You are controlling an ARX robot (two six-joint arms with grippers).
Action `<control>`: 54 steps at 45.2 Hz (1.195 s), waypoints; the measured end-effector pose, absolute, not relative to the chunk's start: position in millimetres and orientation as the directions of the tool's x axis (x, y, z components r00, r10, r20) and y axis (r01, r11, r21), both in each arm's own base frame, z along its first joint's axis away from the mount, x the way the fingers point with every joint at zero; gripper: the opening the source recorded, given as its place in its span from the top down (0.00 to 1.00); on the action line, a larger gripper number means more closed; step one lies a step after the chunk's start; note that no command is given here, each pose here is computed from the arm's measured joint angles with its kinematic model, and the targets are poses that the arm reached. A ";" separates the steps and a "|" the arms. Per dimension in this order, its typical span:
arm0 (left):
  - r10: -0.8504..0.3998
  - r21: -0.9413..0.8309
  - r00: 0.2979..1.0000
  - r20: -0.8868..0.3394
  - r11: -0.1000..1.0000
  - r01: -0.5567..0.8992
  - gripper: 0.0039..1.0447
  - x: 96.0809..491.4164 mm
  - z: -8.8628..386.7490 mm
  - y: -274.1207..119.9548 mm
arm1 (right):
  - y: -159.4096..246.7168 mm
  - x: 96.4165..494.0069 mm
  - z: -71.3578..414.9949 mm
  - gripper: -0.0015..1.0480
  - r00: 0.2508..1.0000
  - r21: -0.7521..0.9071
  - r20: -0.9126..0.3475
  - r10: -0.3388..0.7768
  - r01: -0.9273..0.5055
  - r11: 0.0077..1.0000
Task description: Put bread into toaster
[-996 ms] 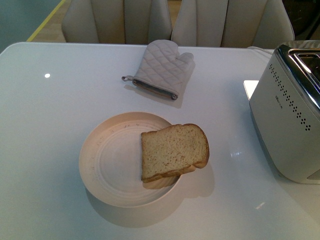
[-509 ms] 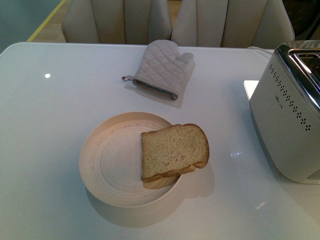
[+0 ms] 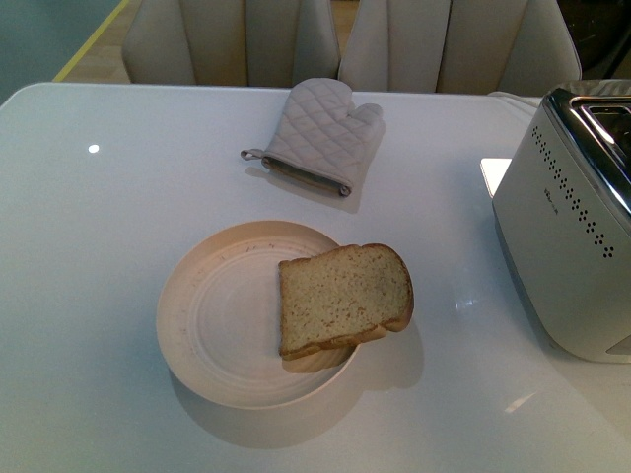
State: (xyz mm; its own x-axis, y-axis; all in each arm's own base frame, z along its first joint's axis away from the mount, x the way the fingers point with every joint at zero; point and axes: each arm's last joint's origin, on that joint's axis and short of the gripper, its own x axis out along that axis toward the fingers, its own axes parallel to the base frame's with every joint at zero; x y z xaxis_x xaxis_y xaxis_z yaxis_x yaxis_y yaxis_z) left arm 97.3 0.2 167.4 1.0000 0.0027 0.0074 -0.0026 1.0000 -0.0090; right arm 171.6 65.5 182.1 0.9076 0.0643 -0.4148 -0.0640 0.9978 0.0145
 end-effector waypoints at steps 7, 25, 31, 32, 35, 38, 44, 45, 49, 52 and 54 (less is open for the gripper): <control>0.003 -0.009 1.000 0.007 1.000 -0.003 0.06 97.3 167.4 0.2 | 88.6 213.6 167.7 0.09 0.884 0.043 -0.457 0.098 -0.088 0.995; 0.003 -0.009 1.000 0.007 1.000 -0.003 0.06 97.3 167.4 0.2 | 127.5 296.9 101.5 0.09 0.740 0.323 -0.618 0.265 -0.068 0.944; 0.003 -0.009 1.000 0.007 1.000 -0.003 0.06 97.3 167.4 0.2 | 132.9 307.7 82.3 0.09 0.705 0.375 -0.654 0.273 -0.012 0.927; 0.003 -0.009 1.000 0.007 1.000 -0.003 0.06 97.3 167.4 0.2 | 133.3 308.4 80.5 0.09 0.702 0.380 -0.657 0.275 -0.006 0.925; 0.003 -0.009 1.000 0.007 1.000 -0.003 0.06 97.3 167.4 0.2 | 134.9 310.9 71.2 0.09 0.681 0.405 -0.675 0.284 0.021 0.914; 0.003 -0.009 1.000 0.007 1.000 -0.003 0.06 97.3 167.4 0.2 | 136.4 312.6 56.6 0.09 0.649 0.438 -0.699 0.299 0.058 0.897; 0.003 -0.009 1.000 0.007 1.000 -0.003 0.06 97.3 167.4 0.2 | 137.4 312.7 41.2 0.09 0.613 0.466 -0.725 0.314 0.100 0.879; 0.003 -0.009 1.000 0.007 1.000 -0.003 0.06 97.3 167.4 0.2 | 137.5 312.7 38.8 0.09 0.607 0.468 -0.729 0.317 0.104 0.877; 0.003 -0.009 1.000 0.007 1.000 -0.003 0.06 97.3 167.4 0.2 | 138.6 313.5 30.7 0.09 0.587 0.489 -0.738 0.333 0.125 0.863; 0.003 -0.009 1.000 0.007 1.000 -0.003 0.06 97.3 167.4 0.2 | 140.1 315.9 25.5 0.09 0.576 0.502 -0.741 0.345 0.135 0.854; 0.003 -0.009 1.000 0.007 1.000 -0.003 0.06 97.3 167.4 0.2 | 141.2 317.4 22.5 0.09 0.568 0.514 -0.742 0.356 0.141 0.846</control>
